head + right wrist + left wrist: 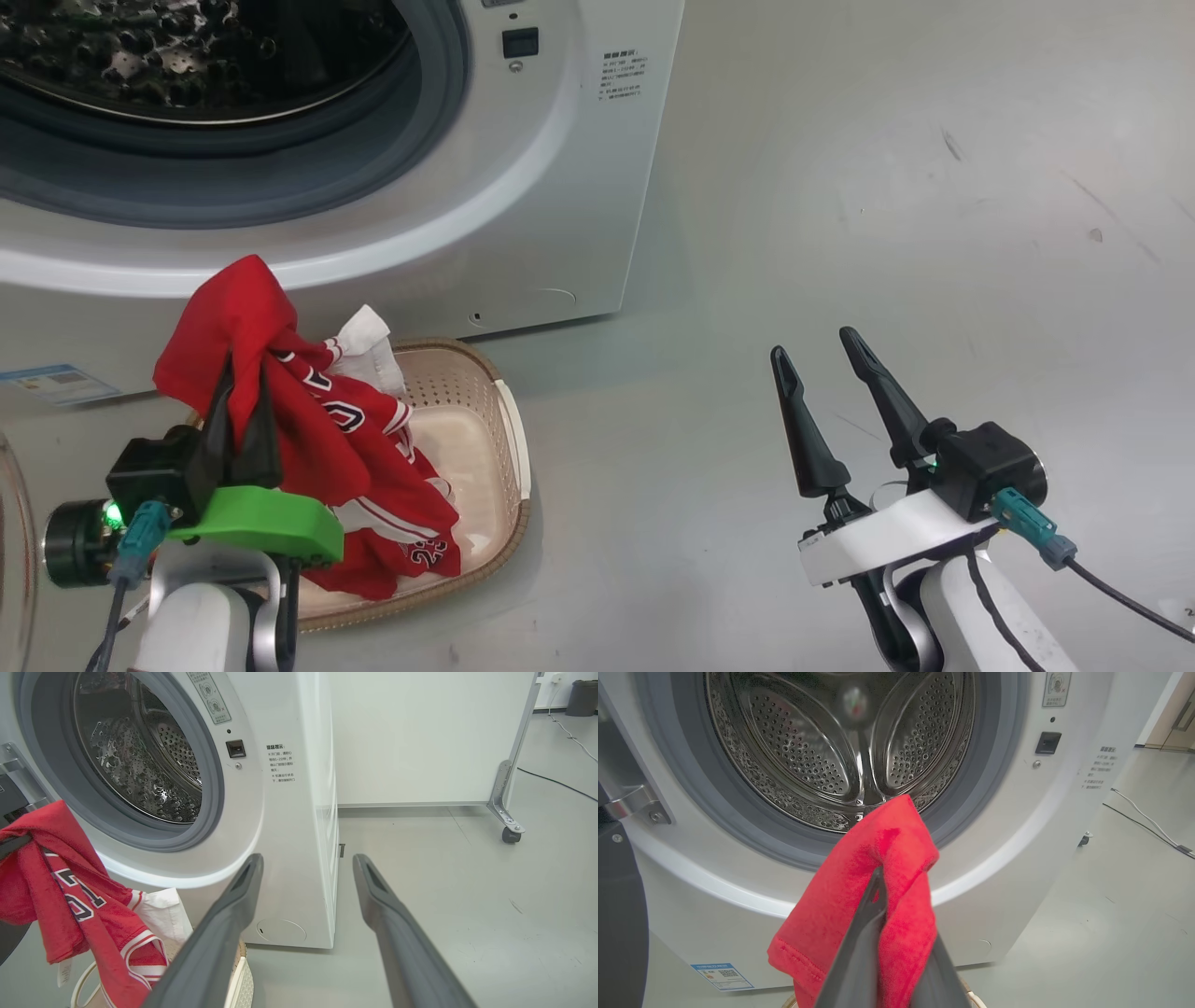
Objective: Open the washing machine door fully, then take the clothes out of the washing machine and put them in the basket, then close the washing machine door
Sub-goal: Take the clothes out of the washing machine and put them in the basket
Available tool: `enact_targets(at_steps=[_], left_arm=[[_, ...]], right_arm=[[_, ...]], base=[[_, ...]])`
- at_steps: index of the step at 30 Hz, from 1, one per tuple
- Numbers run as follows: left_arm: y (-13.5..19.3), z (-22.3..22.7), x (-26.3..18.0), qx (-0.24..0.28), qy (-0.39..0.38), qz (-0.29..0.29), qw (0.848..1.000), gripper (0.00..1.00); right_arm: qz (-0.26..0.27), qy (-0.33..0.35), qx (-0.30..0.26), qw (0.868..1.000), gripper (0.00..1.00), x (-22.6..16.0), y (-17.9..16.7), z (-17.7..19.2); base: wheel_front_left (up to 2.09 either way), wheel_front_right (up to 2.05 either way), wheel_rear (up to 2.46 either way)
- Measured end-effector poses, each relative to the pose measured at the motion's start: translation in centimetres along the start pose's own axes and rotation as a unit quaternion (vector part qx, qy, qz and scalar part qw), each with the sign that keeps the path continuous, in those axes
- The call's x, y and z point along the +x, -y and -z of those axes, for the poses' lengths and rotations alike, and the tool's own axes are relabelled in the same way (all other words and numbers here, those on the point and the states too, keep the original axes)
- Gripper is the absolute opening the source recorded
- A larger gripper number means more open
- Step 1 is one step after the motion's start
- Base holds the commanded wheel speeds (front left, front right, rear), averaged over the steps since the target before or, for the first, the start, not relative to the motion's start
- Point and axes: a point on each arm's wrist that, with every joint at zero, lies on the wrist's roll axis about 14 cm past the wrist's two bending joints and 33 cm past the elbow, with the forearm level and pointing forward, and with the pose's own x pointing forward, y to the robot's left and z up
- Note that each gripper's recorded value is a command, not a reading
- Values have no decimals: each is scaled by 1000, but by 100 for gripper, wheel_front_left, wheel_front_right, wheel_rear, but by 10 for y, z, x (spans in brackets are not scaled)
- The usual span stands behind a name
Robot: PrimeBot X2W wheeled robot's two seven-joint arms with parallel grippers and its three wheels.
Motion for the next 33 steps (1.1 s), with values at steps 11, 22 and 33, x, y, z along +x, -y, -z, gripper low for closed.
enact_targets(at_steps=[11,22,33], left_arm=[[-11,73,7,-9,-112,-14,994,0],[-23,145,32,1,-212,-14,977,0],[-36,217,54,4,-295,-19,955,0]], right_arm=[[8,-12,4,1000,100,17,9,11],[21,-31,12,999,100,40,24,31],[32,-46,9,998,100,65,41,52]], base=[[0,0,0],[0,0,0],[0,0,0]])
